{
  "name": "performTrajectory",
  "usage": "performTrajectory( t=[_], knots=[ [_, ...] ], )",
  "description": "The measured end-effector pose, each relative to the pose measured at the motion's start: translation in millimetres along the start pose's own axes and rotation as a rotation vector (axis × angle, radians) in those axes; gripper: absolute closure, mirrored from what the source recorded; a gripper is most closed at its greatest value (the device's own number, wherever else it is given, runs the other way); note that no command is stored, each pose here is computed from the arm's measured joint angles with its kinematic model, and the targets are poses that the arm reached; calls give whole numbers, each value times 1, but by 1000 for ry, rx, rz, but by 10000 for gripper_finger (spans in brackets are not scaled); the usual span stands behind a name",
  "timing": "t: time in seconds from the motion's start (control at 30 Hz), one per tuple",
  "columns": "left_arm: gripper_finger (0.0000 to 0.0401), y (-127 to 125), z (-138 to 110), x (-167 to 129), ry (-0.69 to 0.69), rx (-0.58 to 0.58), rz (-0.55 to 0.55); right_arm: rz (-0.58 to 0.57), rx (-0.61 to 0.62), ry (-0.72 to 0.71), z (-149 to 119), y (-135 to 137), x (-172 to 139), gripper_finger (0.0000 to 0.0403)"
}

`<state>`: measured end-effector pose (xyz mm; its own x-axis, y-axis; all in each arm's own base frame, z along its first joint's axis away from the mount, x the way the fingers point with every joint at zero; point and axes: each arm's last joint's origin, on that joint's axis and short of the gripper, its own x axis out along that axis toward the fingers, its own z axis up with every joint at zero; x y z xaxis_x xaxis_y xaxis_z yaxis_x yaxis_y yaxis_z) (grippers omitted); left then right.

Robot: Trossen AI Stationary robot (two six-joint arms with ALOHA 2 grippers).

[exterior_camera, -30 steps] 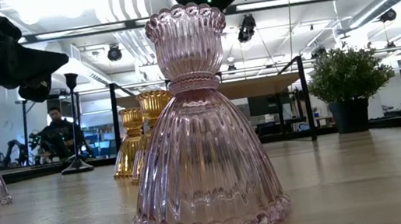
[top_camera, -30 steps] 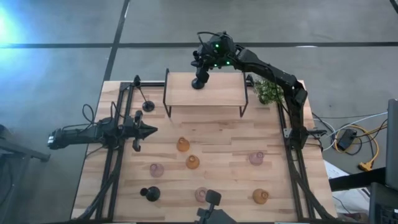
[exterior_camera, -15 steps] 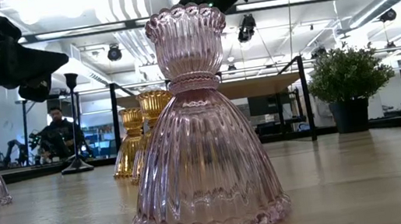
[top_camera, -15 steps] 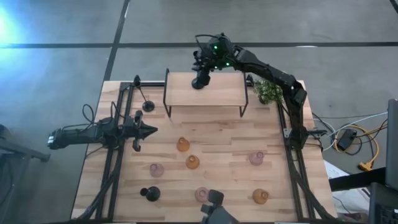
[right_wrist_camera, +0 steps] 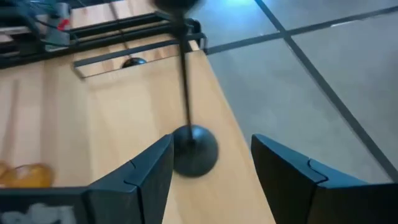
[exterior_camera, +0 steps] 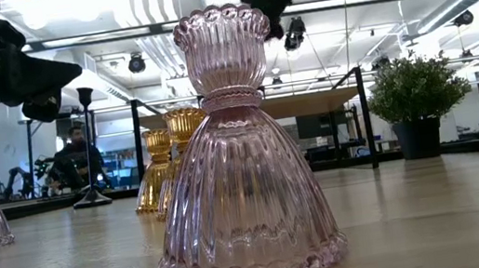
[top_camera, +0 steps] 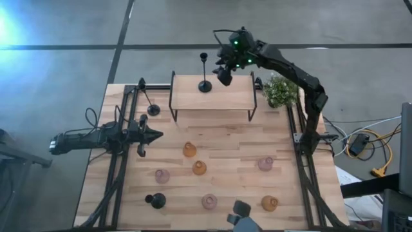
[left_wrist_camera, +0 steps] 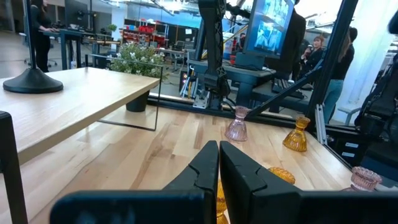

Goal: Pick & Place candle stick holders
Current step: Put the top black candle holder on the shelf

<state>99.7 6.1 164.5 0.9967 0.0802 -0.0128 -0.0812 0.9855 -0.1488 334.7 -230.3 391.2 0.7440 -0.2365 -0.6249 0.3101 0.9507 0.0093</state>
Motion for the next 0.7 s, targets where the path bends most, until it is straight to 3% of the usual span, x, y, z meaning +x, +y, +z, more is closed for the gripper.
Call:
performTrajectory(
  t=[0.23,0.4,0.53,0.7],
  knots=[
    [382,0,0,0,-2,-11,0,145,-21,90,-5,37,-36,217],
    [382,-1,10,-2,-33,-134,17,203,-55,122,-9,68,-58,243],
    [387,0,31,-7,-102,-178,129,226,-27,127,-17,84,-72,264],
    [397,2,50,-17,-49,-54,326,209,38,155,-38,98,-82,289]
  ],
)
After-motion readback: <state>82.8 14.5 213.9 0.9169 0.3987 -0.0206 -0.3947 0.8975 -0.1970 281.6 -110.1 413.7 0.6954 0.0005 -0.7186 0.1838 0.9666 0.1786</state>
